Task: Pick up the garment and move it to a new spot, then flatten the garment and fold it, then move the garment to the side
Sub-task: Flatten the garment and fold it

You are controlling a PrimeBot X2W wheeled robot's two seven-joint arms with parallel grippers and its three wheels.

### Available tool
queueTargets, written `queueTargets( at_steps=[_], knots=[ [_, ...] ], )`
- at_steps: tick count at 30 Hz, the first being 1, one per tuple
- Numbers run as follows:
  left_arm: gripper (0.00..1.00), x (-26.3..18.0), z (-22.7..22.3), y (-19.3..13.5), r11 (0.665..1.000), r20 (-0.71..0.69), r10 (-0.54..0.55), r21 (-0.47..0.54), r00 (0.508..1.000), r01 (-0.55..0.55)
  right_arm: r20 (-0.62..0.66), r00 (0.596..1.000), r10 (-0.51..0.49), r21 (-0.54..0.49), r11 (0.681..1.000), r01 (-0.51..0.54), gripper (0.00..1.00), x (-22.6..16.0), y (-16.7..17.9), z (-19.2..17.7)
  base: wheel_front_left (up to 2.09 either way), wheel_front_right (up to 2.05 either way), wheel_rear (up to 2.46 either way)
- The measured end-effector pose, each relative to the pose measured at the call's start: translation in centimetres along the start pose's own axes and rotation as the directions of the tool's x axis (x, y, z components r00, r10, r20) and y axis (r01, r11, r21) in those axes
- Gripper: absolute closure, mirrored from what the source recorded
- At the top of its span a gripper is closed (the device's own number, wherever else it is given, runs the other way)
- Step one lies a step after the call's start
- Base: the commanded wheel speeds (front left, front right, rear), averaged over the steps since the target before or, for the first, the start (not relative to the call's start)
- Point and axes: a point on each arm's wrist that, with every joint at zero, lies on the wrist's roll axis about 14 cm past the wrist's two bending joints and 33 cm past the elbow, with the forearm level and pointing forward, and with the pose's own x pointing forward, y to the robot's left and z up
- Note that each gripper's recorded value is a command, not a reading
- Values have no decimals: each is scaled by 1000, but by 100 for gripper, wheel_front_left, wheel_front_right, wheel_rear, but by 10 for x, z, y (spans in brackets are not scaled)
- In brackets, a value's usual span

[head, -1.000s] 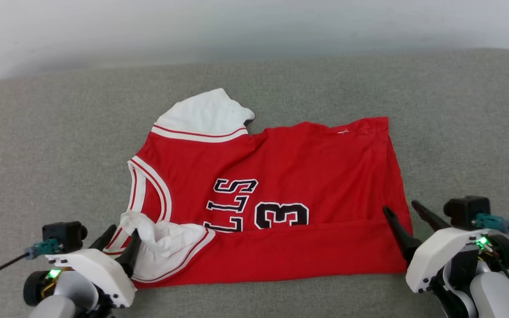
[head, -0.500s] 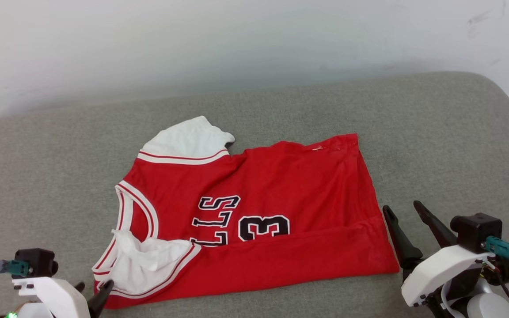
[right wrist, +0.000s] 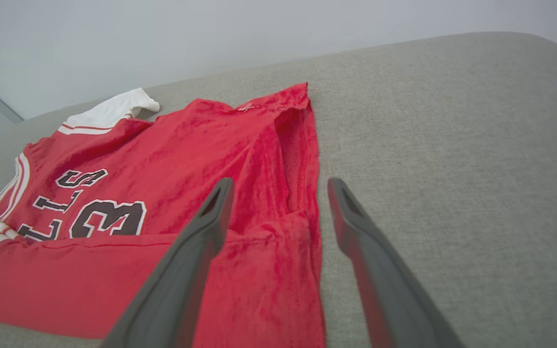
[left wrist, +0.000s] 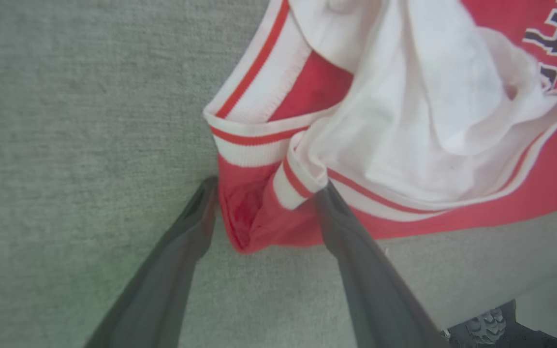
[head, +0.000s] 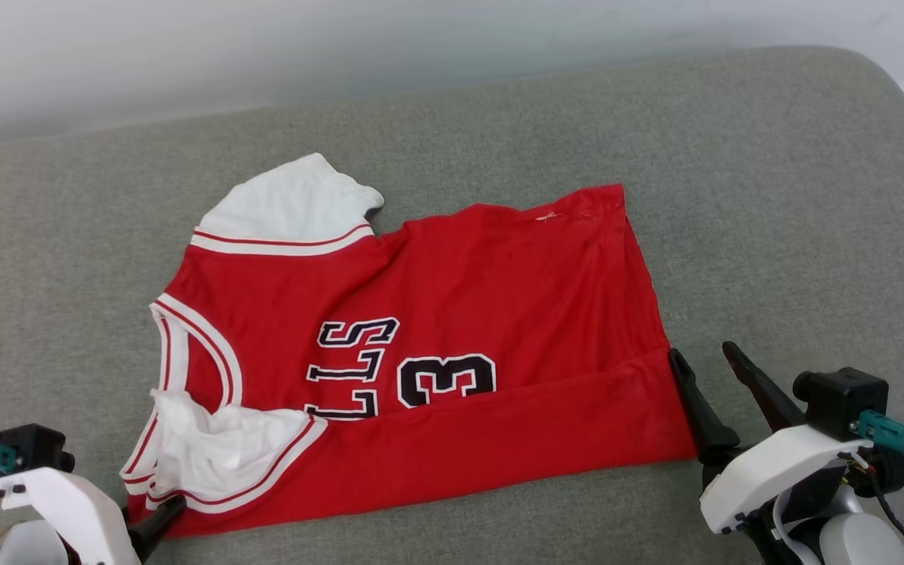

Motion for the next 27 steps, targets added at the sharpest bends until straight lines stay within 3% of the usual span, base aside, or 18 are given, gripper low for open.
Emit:
queueTargets(
  at_steps=[1, 2, 3, 4, 9, 12, 17, 27],
  knots=[
    [2, 3, -1, -1, 1000, -22, -8, -11, 1000, 8, -8, 1000, -9, 1, 1000, 9, 0, 0, -3, -2, 0, 0, 0],
    [53, 5, -1, -2, 1000, -35, -14, -11, 999, 14, -18, 1000, -18, 3, 1000, 18, 0, 0, -6, -4, 0, 0, 0],
    [82, 6, -2, -3, 1000, -46, -17, -9, 999, 17, -21, 999, -26, 4, 1000, 26, 0, 0, -9, -5, 0, 0, 0],
    [100, 7, -2, -4, 1000, -53, -24, -12, 998, 23, -23, 999, -33, 7, 999, 33, 0, 0, -12, -5, 0, 0, 0],
    [100, 6, 1, -16, 998, -15, -55, 0, 998, 55, -77, 996, -41, 12, 999, 42, 0, -4, -20, -9, 0, 0, 0],
    [100, 0, 3, -21, 998, 37, -64, 17, 997, 63, -171, 984, -45, 35, 998, 52, 0, -8, -28, -20, 0, 0, 0],
    [100, -13, 7, -32, 995, 119, -82, 66, 990, 75, -410, 911, -33, 22, 999, 46, 0, -20, -36, -53, 0, 0, 0],
    [100, -22, 21, -39, 992, 195, -90, 109, 977, 70, -594, 803, 55, 39, 998, -40, 0, 1, -12, -84, 0, 0, 0]
  ],
)
